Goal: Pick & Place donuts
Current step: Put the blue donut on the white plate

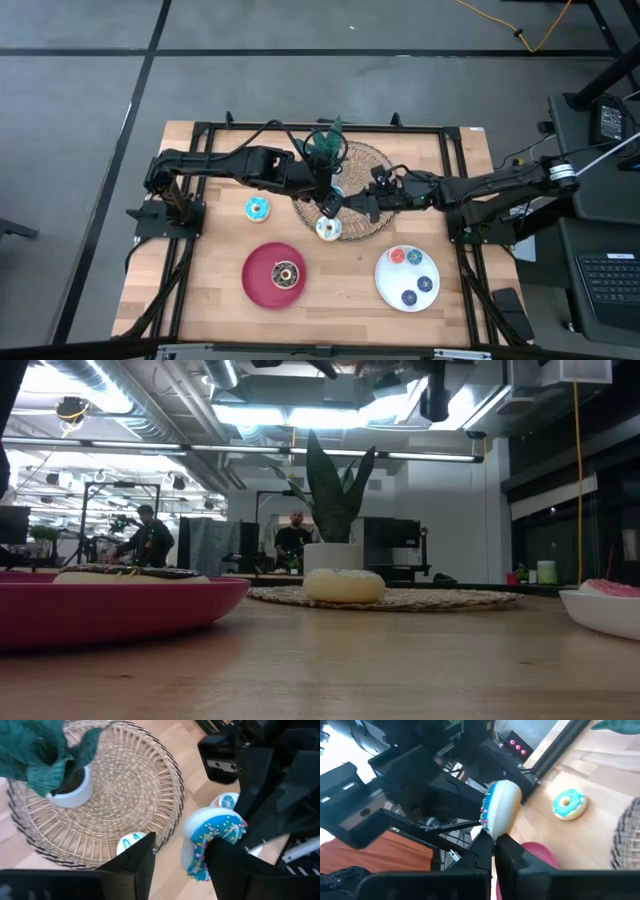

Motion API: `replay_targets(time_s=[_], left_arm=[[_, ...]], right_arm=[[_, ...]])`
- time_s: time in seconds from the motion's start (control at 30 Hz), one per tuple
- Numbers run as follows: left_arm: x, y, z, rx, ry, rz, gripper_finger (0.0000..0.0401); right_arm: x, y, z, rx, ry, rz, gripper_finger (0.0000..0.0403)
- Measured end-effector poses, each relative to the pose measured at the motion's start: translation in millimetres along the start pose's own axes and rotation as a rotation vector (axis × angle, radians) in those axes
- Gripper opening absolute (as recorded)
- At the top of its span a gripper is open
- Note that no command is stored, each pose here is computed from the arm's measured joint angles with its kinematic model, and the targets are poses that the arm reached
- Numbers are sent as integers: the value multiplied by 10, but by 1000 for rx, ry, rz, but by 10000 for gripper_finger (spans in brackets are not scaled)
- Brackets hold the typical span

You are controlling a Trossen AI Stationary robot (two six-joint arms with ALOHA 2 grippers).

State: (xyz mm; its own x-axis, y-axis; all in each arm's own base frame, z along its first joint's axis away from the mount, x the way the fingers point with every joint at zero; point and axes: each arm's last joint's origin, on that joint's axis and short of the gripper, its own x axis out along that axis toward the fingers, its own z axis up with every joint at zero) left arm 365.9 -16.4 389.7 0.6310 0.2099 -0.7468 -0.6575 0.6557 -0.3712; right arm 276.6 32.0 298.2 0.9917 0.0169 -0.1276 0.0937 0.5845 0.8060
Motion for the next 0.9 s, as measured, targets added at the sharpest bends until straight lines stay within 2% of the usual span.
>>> replay_targets(time_s=[0.27,0.47,0.63,0.9], left_arm=[[8,5,33,16,78,-82,164],[-5,-67,57,14,62,-163,166],[-11,-100,67,17,65,-210,164],[-11,-100,65,9,73,-215,165]], right_arm=[[-214,39,-41,-27,25,-104,8],[-350,62,-75,-38,54,-151,8],[-467,89,-172,-10,126,-183,8],[-718,112,-370,54,344,-235,8]])
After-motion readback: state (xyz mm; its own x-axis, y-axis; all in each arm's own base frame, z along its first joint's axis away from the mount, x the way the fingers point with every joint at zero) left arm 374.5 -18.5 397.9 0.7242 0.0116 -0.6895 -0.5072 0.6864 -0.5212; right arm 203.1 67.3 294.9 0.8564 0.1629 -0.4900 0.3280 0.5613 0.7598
